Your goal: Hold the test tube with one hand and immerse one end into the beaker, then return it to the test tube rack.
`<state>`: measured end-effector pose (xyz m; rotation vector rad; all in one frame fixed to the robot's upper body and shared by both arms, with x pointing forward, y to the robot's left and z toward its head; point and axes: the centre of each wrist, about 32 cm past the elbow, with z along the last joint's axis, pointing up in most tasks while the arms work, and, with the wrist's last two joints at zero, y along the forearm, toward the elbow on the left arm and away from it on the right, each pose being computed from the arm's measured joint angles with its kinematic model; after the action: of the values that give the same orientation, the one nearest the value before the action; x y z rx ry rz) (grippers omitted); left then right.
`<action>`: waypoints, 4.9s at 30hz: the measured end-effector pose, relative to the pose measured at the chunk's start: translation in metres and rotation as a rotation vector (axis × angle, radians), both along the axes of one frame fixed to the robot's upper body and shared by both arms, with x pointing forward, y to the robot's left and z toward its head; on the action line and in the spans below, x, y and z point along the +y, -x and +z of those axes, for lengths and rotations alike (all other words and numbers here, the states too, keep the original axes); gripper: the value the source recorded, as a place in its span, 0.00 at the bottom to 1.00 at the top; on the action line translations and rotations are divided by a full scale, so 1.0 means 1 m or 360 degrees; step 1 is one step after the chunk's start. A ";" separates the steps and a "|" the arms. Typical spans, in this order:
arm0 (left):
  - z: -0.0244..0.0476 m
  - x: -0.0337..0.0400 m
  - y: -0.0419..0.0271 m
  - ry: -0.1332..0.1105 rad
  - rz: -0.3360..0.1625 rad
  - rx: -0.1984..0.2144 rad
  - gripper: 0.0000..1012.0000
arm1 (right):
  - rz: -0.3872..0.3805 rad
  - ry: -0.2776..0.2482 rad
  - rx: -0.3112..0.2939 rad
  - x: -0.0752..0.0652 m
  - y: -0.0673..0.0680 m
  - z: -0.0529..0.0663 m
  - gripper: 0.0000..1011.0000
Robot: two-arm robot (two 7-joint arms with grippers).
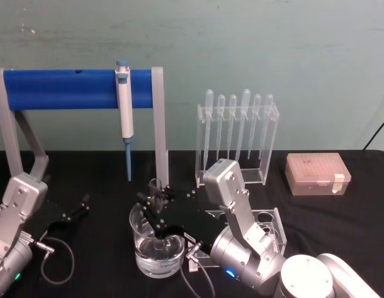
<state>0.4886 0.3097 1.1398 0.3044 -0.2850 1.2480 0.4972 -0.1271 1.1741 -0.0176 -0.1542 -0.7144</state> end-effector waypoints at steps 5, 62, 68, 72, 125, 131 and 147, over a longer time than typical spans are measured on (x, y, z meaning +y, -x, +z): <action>0.0000 0.0000 0.0000 0.0000 0.0000 0.0000 0.99 | 0.0000 0.0000 0.0000 0.000 0.000 0.000 0.22; 0.0000 0.0000 0.0000 0.0000 0.0000 0.0000 0.99 | -0.0001 -0.0003 0.0001 0.000 0.000 0.001 0.22; 0.0000 0.0000 0.0000 0.0000 0.0000 0.0000 0.99 | 0.0000 -0.0003 0.0001 0.000 0.000 0.001 0.22; 0.0000 0.0000 0.0000 0.0000 0.0000 0.0000 0.99 | 0.0000 -0.0003 0.0001 0.000 0.000 0.001 0.22; 0.0000 0.0000 0.0000 0.0000 0.0000 0.0000 0.99 | -0.0001 -0.0003 0.0001 0.000 0.000 0.001 0.22; 0.0000 0.0000 0.0000 0.0000 0.0000 0.0000 0.99 | -0.0001 -0.0003 0.0001 0.000 0.000 0.001 0.22; 0.0000 0.0000 0.0000 0.0000 0.0000 0.0000 0.99 | -0.0001 -0.0003 0.0001 0.000 0.000 0.001 0.22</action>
<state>0.4886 0.3097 1.1398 0.3045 -0.2851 1.2480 0.4974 -0.1271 1.1749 -0.0157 -0.1531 -0.7149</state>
